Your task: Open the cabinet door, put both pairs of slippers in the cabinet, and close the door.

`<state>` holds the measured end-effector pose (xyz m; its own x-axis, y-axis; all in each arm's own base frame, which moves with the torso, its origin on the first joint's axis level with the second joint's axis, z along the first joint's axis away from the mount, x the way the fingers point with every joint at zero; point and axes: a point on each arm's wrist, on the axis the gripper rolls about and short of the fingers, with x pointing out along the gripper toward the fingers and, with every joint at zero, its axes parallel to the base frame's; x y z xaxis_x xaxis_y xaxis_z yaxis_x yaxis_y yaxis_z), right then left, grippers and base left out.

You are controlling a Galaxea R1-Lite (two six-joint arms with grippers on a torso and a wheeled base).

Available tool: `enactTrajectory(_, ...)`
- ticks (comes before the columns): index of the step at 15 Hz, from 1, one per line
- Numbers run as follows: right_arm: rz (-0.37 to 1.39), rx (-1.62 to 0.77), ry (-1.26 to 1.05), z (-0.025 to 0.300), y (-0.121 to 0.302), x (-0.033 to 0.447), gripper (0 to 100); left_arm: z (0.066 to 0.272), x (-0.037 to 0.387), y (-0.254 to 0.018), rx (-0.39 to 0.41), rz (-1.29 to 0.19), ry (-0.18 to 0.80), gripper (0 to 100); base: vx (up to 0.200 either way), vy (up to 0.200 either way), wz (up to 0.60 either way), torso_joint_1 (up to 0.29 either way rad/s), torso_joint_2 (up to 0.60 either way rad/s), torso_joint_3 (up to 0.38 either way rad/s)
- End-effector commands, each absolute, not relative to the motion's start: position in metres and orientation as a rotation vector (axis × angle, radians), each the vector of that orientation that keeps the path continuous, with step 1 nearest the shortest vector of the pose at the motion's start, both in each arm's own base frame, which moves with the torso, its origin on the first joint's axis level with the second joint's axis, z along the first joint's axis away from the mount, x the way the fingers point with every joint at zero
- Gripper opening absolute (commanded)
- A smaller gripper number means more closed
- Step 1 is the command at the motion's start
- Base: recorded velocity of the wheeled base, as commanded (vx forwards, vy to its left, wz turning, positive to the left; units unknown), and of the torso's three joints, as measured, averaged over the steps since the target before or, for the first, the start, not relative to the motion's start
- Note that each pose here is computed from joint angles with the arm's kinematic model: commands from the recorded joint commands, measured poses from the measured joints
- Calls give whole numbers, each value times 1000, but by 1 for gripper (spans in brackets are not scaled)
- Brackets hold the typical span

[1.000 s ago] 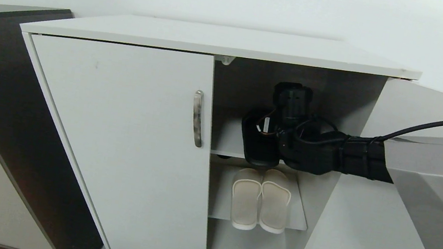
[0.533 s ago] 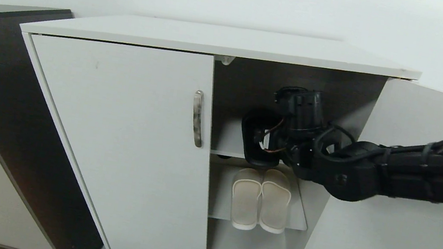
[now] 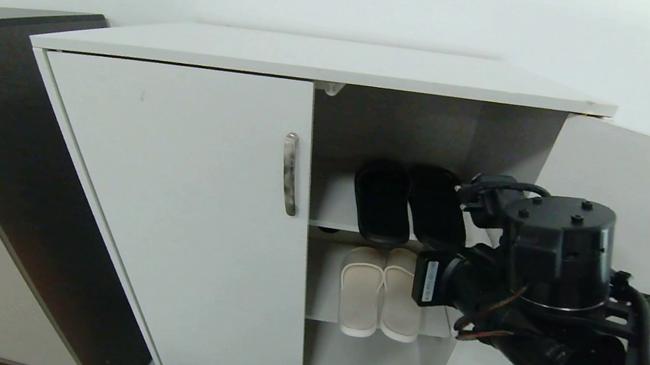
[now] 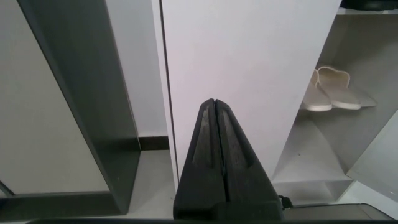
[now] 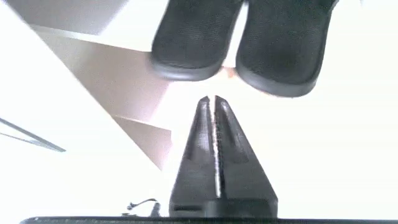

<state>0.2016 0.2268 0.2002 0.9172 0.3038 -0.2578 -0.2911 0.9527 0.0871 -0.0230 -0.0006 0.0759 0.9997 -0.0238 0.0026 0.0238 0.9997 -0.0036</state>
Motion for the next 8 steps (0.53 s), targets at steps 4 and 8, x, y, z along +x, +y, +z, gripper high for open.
enactTrajectory(4,337,35,279,194,218,186,0,76,-23,-1,-5,-23,0,0,-200,0,0,10,5,2)
enactTrajectory(8,336,26,286,191,218,185,0,76,-23,-1,-5,-23,-1,0,-200,0,0,-1,2,2)
